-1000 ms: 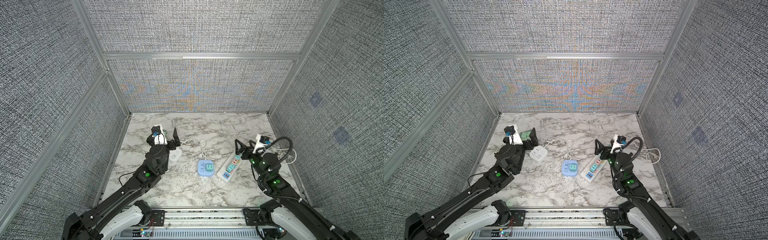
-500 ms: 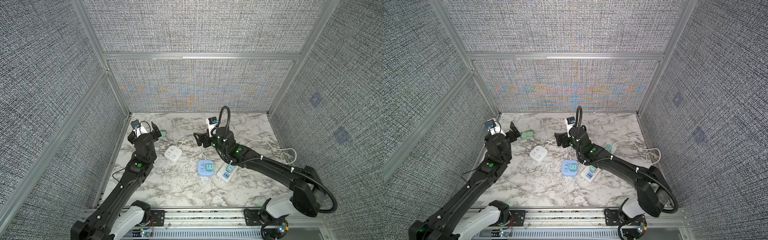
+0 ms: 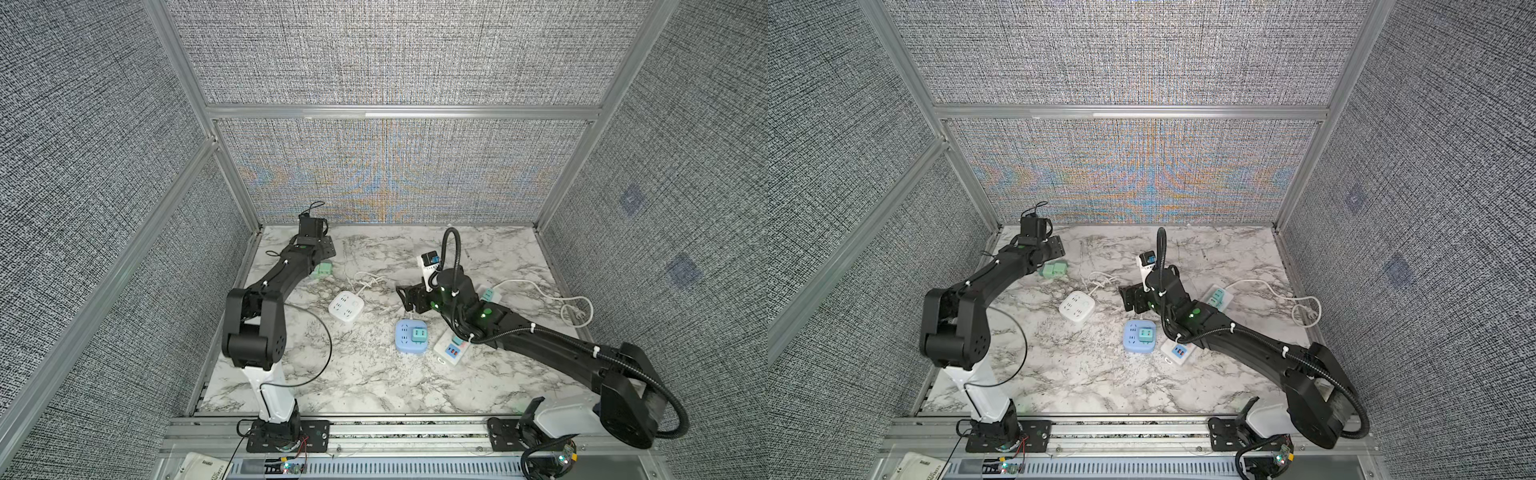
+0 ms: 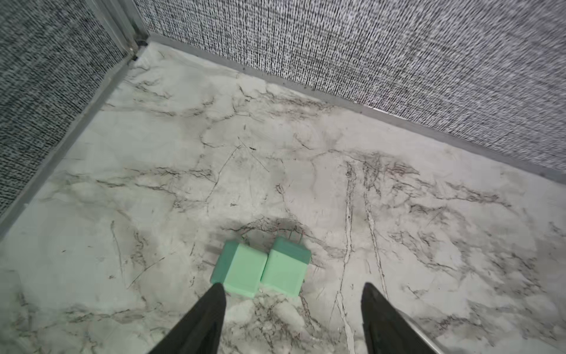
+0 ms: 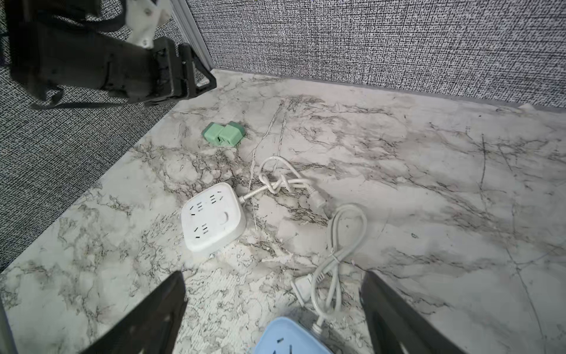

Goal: Insert plugs into power strip
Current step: Pick up the plug from the top-left of the table.

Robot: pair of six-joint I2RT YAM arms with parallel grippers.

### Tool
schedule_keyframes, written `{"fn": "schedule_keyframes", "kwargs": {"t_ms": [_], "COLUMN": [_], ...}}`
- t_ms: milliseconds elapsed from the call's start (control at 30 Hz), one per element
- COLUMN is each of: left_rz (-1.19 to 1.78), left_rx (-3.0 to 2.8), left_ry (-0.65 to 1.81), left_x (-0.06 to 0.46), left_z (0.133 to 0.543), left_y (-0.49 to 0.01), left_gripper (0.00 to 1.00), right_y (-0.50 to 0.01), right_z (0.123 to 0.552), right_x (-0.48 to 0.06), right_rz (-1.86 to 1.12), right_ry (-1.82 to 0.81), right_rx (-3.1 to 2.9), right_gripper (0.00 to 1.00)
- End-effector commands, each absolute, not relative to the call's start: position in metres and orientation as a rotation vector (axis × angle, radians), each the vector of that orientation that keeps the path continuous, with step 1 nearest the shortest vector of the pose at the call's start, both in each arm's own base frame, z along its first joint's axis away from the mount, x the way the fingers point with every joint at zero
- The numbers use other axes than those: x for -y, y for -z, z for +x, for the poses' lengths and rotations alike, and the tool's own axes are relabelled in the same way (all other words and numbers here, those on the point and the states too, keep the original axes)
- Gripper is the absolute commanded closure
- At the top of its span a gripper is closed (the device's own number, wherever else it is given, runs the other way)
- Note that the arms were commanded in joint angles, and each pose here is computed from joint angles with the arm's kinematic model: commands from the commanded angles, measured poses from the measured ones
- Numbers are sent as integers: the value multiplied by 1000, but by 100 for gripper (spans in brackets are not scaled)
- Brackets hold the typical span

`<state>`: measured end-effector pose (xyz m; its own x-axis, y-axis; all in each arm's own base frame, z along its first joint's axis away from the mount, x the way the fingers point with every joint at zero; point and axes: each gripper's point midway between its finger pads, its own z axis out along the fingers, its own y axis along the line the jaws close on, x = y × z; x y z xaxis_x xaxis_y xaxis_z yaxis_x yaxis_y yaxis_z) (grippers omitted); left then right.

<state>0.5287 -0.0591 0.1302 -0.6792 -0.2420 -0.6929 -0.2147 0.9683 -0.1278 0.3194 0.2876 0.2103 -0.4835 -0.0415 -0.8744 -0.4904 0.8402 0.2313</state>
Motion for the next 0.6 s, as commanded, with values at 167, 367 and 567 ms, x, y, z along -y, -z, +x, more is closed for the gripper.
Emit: {"fn": "schedule_keyframes", "kwargs": {"t_ms": [167, 367, 567], "left_rz": [-359, -305, -211], "left_rx": [-2596, -2629, -2645], "left_ry": [-132, -126, -17], "left_x": [48, 52, 71], "left_z": [526, 529, 530], "left_y": [-46, -31, -30], "left_gripper": [36, 36, 34], "right_y": [-207, -208, -205], "right_z": [300, 294, 292], "right_x": [-259, -252, -251], "right_rz": [-326, -315, -310], "right_ry": [-562, -563, -574], "right_rx": [-2009, -2001, -2005], "right_gripper": [9, 9, 9]}}
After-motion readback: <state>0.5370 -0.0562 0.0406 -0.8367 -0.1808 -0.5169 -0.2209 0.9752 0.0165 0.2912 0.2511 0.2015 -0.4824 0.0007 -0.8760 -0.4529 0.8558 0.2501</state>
